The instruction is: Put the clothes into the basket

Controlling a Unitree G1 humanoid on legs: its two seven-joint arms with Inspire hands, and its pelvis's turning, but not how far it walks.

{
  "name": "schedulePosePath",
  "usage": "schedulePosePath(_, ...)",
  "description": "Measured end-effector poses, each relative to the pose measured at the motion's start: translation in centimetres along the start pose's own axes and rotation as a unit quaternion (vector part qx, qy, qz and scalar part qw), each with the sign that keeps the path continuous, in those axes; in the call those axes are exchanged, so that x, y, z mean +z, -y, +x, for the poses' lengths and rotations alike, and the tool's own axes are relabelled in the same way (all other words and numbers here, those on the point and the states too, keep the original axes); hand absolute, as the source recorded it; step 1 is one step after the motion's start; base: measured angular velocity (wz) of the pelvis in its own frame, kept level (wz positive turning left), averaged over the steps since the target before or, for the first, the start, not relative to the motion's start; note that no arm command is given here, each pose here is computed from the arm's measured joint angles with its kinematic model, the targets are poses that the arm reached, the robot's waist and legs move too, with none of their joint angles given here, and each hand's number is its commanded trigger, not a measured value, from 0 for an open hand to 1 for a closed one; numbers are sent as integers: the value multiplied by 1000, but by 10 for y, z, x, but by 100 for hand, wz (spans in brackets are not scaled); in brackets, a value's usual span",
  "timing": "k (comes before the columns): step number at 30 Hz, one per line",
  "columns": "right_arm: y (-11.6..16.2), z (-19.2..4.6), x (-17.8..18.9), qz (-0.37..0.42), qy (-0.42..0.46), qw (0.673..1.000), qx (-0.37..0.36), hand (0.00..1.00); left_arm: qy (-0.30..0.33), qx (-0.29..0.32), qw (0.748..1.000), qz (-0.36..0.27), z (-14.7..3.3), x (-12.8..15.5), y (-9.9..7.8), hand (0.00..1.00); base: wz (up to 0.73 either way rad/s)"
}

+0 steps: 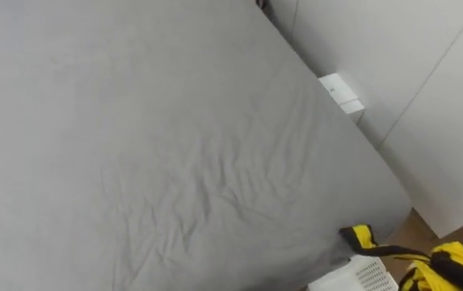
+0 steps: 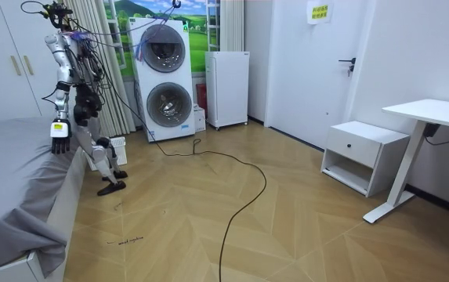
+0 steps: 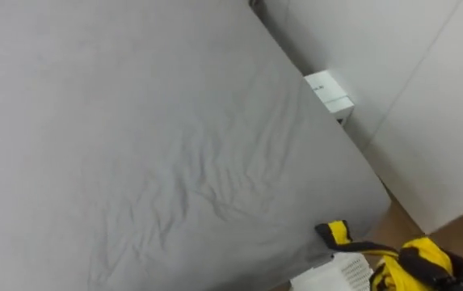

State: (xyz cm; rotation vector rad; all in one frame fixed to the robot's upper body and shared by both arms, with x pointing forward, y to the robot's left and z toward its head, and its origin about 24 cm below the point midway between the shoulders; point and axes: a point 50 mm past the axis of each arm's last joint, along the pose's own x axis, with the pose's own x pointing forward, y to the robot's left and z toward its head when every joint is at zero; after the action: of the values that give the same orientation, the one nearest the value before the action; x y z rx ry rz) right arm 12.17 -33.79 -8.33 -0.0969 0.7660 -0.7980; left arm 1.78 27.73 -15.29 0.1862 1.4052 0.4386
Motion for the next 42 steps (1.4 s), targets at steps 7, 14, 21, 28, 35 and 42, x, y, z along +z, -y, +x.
schedulePosePath(7, -3, 7, 25, 8, 34, 999, -9, 100, 13, -9, 999, 35, 0, 8, 10, 0, -22)
schedulePosePath(14, -14, 14, 55, 27, 69, 997, -22, 100, 15, -6, 999, 52, -1, 8, 16, 0, -25)
schedulePosePath(21, -24, 20, 63, 39, 67, 996, -47, 100, 31, -3, 998, 47, -1, 15, 25, 0, -3)
schedulePosePath(28, -26, 23, 54, 50, 40, 996, -57, 0, 29, 8, 998, 54, 1, 23, 32, 0, -9)
schedulePosePath(35, -29, 24, 54, 69, 31, 995, -62, 0, 35, 14, 997, 72, 1, 30, 36, 0, -8)
schedulePosePath(42, -31, 25, 55, 78, 29, 995, -61, 0, 38, 19, 997, 71, 1, 31, 38, 0, -1)
